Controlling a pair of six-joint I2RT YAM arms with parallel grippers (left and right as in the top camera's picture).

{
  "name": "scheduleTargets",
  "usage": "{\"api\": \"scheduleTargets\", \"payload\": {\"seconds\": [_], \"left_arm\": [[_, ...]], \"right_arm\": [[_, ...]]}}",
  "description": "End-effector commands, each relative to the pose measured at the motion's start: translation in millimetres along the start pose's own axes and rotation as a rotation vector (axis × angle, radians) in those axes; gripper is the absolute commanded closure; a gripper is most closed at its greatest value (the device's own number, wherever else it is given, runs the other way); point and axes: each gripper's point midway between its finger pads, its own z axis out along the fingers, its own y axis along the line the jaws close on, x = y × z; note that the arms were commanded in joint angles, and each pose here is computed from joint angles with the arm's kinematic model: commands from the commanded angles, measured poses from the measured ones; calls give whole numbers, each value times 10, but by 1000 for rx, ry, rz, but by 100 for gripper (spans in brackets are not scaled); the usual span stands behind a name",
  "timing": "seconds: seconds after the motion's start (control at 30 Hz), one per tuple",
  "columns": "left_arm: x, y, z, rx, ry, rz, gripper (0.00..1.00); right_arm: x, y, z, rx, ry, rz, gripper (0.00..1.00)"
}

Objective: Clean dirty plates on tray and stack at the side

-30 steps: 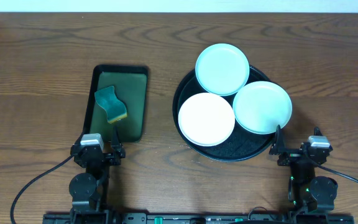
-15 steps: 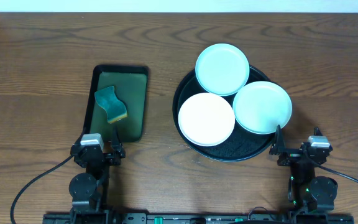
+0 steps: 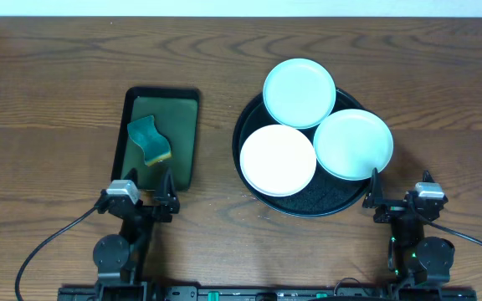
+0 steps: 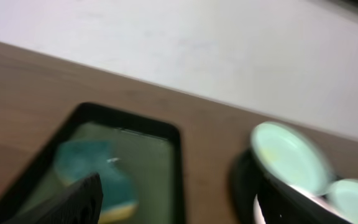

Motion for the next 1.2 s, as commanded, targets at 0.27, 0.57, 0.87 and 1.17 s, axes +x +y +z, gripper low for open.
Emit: {"api": "scheduleTargets", "payload": {"seconds": [0.27, 0.57, 0.87, 1.17], "left_arm": [[-1167, -575, -366, 270, -467, -63, 20], [-1811, -453, -142, -67, -198, 159, 20], [-1314, -221, 516, -229, 529, 98, 20], [-941, 262, 1138, -524, 841, -56, 20]], "right_arm": [[2, -45, -2, 22, -1, -12, 1], [2, -45, -2, 22, -1, -12, 1], [2, -45, -2, 22, -1, -12, 1], [2, -45, -2, 22, -1, -12, 1]]}}
